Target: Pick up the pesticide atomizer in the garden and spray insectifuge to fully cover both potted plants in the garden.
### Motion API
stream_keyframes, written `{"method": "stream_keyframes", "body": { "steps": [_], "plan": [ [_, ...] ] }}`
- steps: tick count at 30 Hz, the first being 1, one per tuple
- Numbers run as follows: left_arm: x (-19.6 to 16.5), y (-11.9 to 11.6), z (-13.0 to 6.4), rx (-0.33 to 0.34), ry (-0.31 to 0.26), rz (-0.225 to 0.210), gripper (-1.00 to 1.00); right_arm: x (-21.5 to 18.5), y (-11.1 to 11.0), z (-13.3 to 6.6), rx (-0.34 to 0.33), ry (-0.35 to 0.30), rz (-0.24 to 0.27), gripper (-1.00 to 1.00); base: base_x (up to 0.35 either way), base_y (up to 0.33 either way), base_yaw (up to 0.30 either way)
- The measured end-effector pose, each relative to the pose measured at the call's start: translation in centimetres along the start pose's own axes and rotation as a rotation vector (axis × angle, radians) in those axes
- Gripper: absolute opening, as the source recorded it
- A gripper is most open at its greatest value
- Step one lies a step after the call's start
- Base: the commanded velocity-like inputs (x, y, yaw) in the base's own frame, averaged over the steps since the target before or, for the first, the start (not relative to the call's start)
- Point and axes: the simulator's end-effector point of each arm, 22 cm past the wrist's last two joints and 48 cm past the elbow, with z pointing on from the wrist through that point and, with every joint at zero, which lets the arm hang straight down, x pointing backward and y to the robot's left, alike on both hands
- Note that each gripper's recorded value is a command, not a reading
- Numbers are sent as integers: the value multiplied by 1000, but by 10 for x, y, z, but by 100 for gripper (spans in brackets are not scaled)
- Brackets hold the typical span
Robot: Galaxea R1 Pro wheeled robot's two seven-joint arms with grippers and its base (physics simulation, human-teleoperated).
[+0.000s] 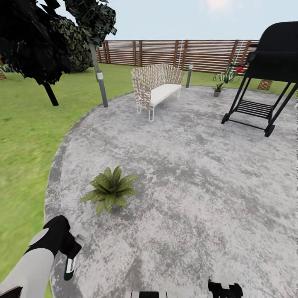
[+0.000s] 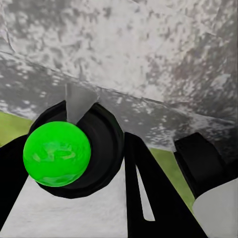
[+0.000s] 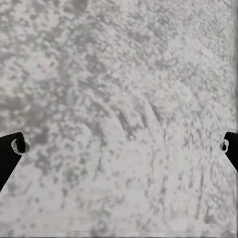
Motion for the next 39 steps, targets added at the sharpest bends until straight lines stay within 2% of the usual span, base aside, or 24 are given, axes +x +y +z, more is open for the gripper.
{"method": "stream_keyframes", "body": {
  "steps": [4,5,7,8,9,11,13,16,19,21,22,25,27,28,30,32,33,36,39],
  "plan": [
    [1,0,0,3,-1,-1,-100,-1,1,0,-3,-3,2,100,-190,0,0],
    [0,-2,2,11,-9,16,-100,-5,1,1,-3,-11,4,100,-36,0,0],
    [-2,-25,18,78,-51,106,-100,-30,2,6,-4,-64,9,100,-17,0,0],
    [-6,-46,31,134,-109,195,-100,-59,6,10,-23,-129,-6,100,-6,0,0],
    [-12,-57,37,160,-167,269,-100,-83,11,12,-46,-183,-24,100,-3,0,0],
    [-34,-64,35,156,-320,401,-100,-116,27,12,-119,-263,-82,100,-1,0,0],
    [-51,-69,29,152,-420,463,-100,-127,38,10,-190,-295,-139,100,0,0,0],
    [-64,-80,25,153,-487,524,-100,-131,58,6,-333,-313,-239,100,0,0,0],
    [-82,-103,19,169,-559,611,-100,-122,89,-7,-525,-310,-371,100,0,0,0],
    [-89,-118,18,181,-574,658,-100,-116,110,-20,-650,-305,-450,100,0,0,0],
    [-89,-123,19,184,-566,685,-100,-116,114,-24,-679,-306,-466,100,0,0,0],
    [-85,-141,26,186,-495,834,-100,-124,130,-35,-756,-328,-499,100,0,0,0],
    [-85,-152,29,189,-465,900,-100,-132,148,-51,-851,-349,-526,100,0,0,0],
    [-85,-155,29,192,-461,915,-100,-133,157,-61,-905,-356,-541,100,0,0,0],
    [-86,-158,28,195,-458,928,-100,-135,173,-74,-969,-361,-550,100,0,0,0],
    [-85,-158,28,196,-454,933,-100,-135,181,-80,-995,-360,-552,100,0,0,0],
    [-84,-158,29,200,-450,934,-100,-135,182,-81,-999,-360,-551,-100,0,0,0],
    [-76,-162,29,236,-422,941,-100,-137,189,-85,-1013,-365,-549,-100,0,0,0],
    [-75,-165,30,243,-416,941,-100,-140,211,-97,-1045,-381,-535,-100,0,0,0]
  ]
}}
